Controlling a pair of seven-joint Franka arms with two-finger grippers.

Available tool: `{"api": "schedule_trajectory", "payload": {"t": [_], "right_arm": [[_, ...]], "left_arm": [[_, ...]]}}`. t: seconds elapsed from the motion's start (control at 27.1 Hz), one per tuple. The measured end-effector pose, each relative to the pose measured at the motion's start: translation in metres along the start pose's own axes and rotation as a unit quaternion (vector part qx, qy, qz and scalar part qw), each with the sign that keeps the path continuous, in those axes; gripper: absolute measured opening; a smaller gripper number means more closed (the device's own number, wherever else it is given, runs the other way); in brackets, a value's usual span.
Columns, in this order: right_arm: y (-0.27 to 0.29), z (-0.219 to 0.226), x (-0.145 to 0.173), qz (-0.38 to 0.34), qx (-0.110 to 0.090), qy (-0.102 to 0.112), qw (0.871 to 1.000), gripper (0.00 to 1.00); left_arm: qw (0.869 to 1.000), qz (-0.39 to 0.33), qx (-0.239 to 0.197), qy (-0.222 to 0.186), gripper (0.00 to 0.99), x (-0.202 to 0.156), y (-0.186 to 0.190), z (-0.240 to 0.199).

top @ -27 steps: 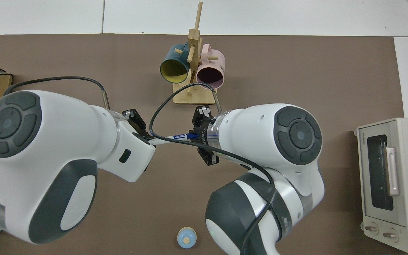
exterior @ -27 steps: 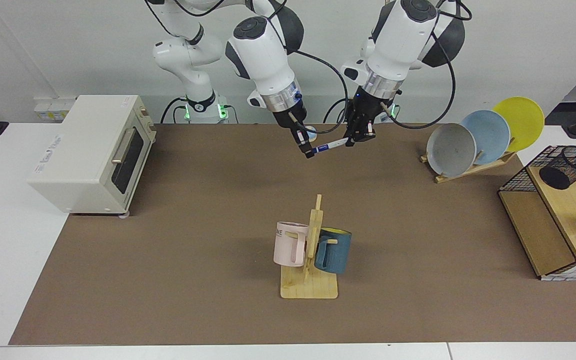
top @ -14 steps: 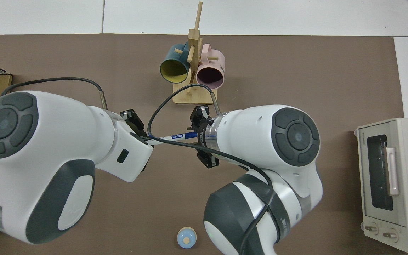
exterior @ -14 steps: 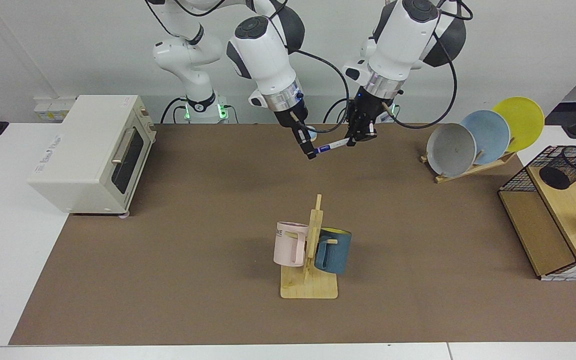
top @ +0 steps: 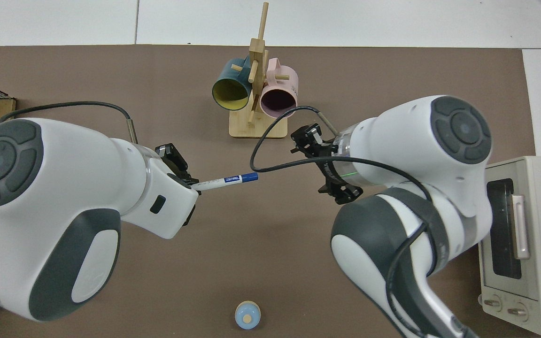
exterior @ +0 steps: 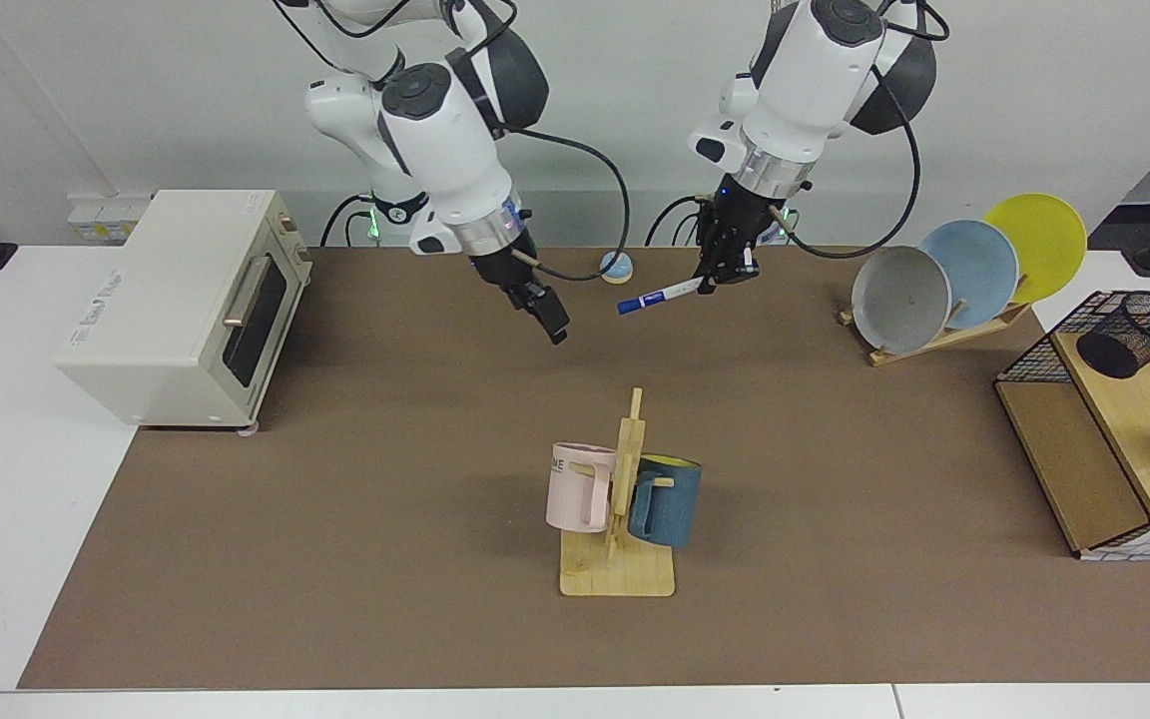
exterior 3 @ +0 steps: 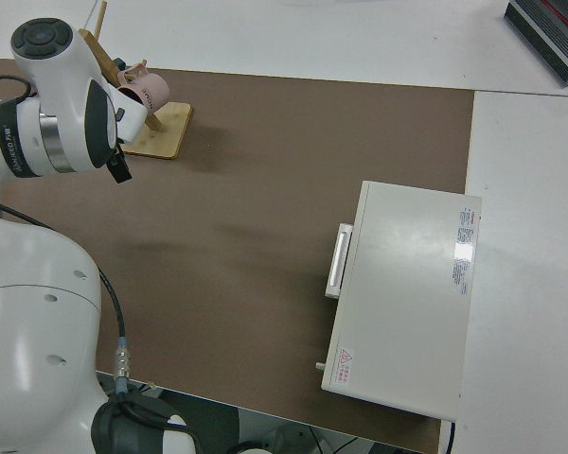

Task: Put markers into pen holder
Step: 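Pull the marker back with the left gripper while the right gripper withdraws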

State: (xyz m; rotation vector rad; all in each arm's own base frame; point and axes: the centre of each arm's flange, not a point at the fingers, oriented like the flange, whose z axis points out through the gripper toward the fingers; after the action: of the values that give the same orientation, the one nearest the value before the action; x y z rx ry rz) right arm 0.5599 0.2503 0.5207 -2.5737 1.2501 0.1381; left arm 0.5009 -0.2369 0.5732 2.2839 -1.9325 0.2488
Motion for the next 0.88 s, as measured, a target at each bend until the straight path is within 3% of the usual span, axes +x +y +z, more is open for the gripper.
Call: {"api": "schedule_trajectory", "payload": {"t": [0.11,0.26,0.44,0.63,0.74,0.88], "right_arm": [[0.013,-0.007,0.029,-0.045,-0.017,0.001,0.999,1.0],[0.035,-0.017,0.068,-0.143,-0.058,0.022,0.988,1.0],[0.06,-0.032,0.106,-0.261,-0.111,0.049,0.958,1.0],[0.08,-0.043,0.138,-0.366,-0.162,0.06,0.914,1.0],[0.084,-0.054,0.149,-0.394,-0.168,0.062,0.901,1.0],[0.086,-0.09,0.161,-0.396,-0.155,0.074,0.902,1.0]], "left_arm": [[1.0,-0.001,0.001,-0.001,0.159,-0.001,-0.001,0.0],[1.0,-0.001,0.002,-0.002,0.159,-0.002,-0.001,0.0],[1.0,0.001,0.005,-0.009,0.159,-0.004,-0.002,0.0],[1.0,0.004,0.011,-0.025,0.159,-0.008,-0.004,0.001],[0.999,0.006,0.013,-0.042,0.159,-0.013,-0.006,0.001],[0.996,0.003,0.016,-0.086,0.159,-0.032,-0.011,0.001]]}}
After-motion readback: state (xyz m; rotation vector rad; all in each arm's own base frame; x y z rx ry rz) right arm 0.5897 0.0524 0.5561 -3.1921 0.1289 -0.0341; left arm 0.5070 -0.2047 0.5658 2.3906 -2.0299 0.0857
